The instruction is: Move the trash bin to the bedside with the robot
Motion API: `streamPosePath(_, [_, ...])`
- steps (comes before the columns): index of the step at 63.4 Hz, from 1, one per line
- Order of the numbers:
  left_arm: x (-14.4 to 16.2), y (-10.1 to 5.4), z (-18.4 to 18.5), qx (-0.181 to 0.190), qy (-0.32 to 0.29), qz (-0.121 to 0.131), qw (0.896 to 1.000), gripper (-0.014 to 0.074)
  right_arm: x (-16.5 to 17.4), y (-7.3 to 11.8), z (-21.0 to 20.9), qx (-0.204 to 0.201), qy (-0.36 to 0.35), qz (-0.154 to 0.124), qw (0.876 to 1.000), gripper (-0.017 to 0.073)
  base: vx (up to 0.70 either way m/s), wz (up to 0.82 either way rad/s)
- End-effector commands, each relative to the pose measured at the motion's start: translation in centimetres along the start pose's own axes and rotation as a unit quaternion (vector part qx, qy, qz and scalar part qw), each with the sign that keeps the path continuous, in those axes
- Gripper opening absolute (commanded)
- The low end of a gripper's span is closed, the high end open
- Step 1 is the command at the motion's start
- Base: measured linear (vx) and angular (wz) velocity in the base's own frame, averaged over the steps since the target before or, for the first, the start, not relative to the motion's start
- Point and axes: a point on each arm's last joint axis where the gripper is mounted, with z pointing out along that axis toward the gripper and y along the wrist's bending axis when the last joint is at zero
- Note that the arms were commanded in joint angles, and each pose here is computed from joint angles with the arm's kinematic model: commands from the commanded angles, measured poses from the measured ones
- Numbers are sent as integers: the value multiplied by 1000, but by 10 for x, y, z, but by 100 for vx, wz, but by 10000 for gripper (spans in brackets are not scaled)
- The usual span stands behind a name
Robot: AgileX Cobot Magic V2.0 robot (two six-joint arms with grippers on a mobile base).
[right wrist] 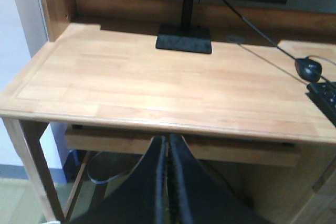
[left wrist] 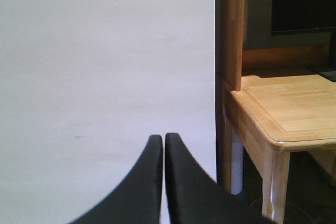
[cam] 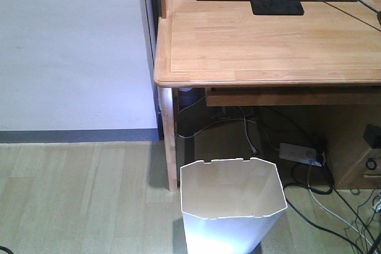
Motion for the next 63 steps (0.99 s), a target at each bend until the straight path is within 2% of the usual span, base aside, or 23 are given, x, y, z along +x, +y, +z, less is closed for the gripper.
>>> streamPosePath(1, [-4,0,-1,4,-38,-12,999,-6,-13,-1,3,1,-26,2,1000,-7,0,0])
streamPosePath(9, [-4,0,-1,4,-38,-12,999,-6,-12,-1,6,1,-16,2,1000,9,0,0])
streamPosePath(16, [-4,0,-1,4,-38,-12,999,-6,-12,-1,7,1,-20,2,1000,59,0,0])
streamPosePath(32, [-4,0,-1,4,-38,-12,999,-6,-13,-1,7,1,-21,2,1000,325,0,0])
streamPosePath(41, [-4,0,-1,4,-38,-12,999,-6,-11,-1,7,1,-14,2,1000,433,0,0])
streamPosePath(47, [-4,0,-1,4,-38,-12,999,-6,-11,-1,7,0,-14,3,1000,457,0,0])
streamPosePath(54, [-4,0,-1,4,-38,-12,999,-6,-10,0,7,-3,-7,34,999,456,0,0])
streamPosePath(63, [-4,0,-1,4,-38,-12,999,-6,-14,0,11,-3,7,34,999,456,0,0])
